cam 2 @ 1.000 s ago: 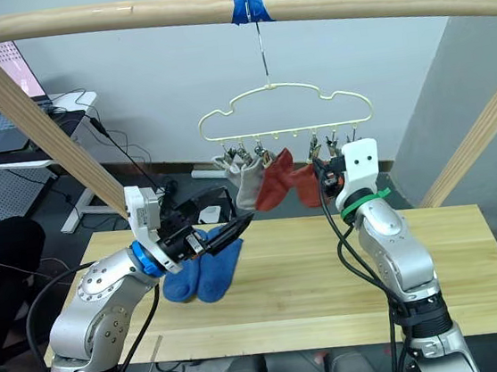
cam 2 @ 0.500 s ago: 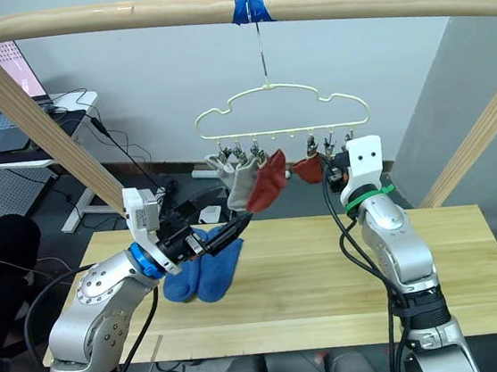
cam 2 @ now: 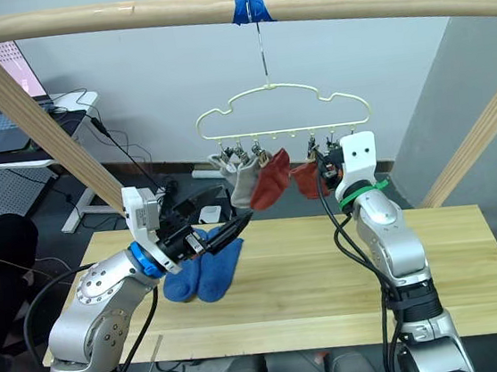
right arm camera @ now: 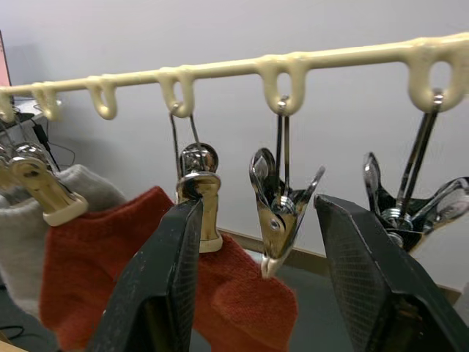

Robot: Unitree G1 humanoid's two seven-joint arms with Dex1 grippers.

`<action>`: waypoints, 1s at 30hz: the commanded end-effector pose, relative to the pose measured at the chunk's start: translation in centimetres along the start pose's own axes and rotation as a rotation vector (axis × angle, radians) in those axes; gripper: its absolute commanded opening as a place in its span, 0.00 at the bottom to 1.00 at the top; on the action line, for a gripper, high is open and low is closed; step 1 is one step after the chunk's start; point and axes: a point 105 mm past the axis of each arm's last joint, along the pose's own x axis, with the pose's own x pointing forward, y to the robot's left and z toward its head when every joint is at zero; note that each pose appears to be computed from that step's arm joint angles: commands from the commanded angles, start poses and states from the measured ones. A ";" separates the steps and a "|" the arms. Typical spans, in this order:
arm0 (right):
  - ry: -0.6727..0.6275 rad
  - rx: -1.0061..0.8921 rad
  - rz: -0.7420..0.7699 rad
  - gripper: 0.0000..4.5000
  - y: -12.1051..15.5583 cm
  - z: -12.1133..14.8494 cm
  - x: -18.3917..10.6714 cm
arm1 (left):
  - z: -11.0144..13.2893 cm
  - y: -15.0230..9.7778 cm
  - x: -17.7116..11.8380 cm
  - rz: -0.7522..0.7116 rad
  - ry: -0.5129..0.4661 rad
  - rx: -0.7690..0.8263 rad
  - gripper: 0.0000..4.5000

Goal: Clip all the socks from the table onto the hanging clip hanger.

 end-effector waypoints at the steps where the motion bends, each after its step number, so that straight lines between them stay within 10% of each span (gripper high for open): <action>1: -0.073 -0.011 -0.029 0.56 -0.5 2.0 0.4 | 0.6 -0.1 0.1 -0.006 -0.021 0.030 1.00; 30: -0.084 0.219 0.057 0.56 2.9 2.6 1.4 | 0.0 -0.1 -0.1 0.002 -0.010 0.049 1.00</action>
